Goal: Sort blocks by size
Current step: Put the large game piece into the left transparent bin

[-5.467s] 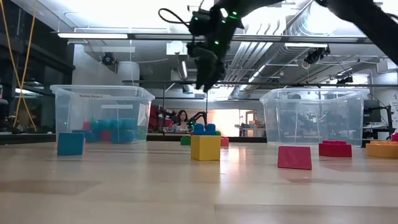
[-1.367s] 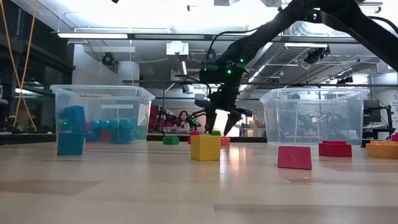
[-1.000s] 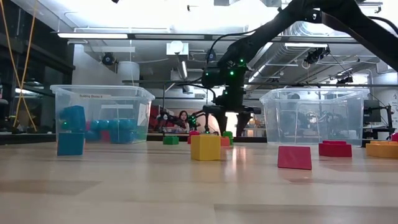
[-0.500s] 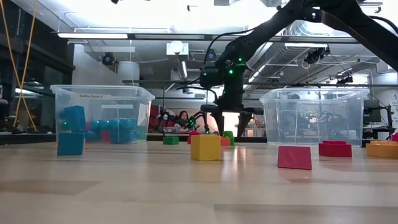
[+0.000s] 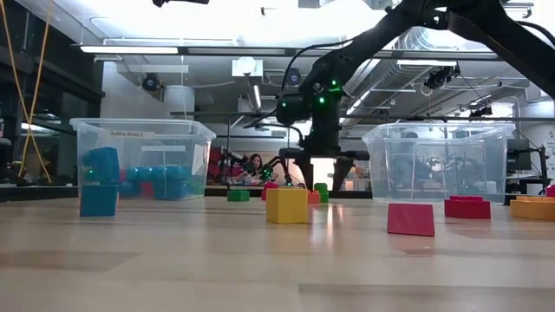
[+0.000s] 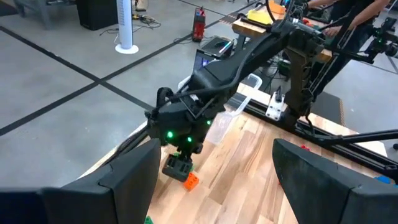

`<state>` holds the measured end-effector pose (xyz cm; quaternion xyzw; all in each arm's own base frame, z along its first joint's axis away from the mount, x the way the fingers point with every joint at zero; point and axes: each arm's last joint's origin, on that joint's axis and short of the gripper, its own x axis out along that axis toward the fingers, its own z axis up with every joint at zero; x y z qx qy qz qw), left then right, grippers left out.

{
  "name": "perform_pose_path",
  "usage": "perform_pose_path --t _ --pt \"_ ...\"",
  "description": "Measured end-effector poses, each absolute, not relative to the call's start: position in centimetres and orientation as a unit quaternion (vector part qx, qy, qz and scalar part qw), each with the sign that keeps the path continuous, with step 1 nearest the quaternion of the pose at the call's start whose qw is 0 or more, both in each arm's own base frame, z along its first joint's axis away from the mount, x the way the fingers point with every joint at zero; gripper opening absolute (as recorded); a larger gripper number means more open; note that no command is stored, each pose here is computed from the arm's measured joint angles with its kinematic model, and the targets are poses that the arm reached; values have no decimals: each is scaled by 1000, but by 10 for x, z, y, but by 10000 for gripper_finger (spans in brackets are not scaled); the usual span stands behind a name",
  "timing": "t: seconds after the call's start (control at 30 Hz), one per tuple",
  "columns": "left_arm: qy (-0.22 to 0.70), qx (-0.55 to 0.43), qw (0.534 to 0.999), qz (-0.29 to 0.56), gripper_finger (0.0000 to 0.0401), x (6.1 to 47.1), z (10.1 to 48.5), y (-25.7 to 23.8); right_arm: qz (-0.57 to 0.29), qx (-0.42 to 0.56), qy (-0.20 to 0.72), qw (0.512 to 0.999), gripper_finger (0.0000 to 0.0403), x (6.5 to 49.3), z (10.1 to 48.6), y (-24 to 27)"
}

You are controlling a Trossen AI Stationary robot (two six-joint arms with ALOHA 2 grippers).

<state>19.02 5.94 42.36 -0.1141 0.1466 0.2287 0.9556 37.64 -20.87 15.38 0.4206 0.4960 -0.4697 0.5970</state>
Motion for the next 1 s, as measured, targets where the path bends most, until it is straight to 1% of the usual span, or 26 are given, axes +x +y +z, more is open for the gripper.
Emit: perform_pose_path --t 0.17,0.23,0.3,0.33,0.4,0.5,0.6,0.7,0.87,1.0 --pt "148 -110 956 228 296 190 424 59 -469 457 472 590 245 373 139 -206" --pt "148 -110 956 228 296 190 424 59 -476 453 472 588 244 371 135 -205" --pt "148 -110 956 228 296 190 424 59 -478 436 474 597 237 372 134 -203" --pt "148 -110 956 228 296 190 423 59 -481 425 477 600 230 373 135 -202" --pt "148 -110 956 228 296 190 423 59 -486 406 479 608 203 375 136 -201" --pt "148 -110 956 228 296 190 423 59 -480 395 478 620 137 377 138 -199" --pt "148 -110 956 228 296 190 423 59 -467 383 477 638 136 378 144 -197" --pt "148 -110 956 228 296 190 423 59 -453 373 452 672 136 381 160 -197" --pt "148 -111 956 228 296 190 423 59 -413 353 347 764 136 390 210 -201" --pt "145 -120 955 230 296 190 424 59 -312 356 216 854 136 409 246 -204"
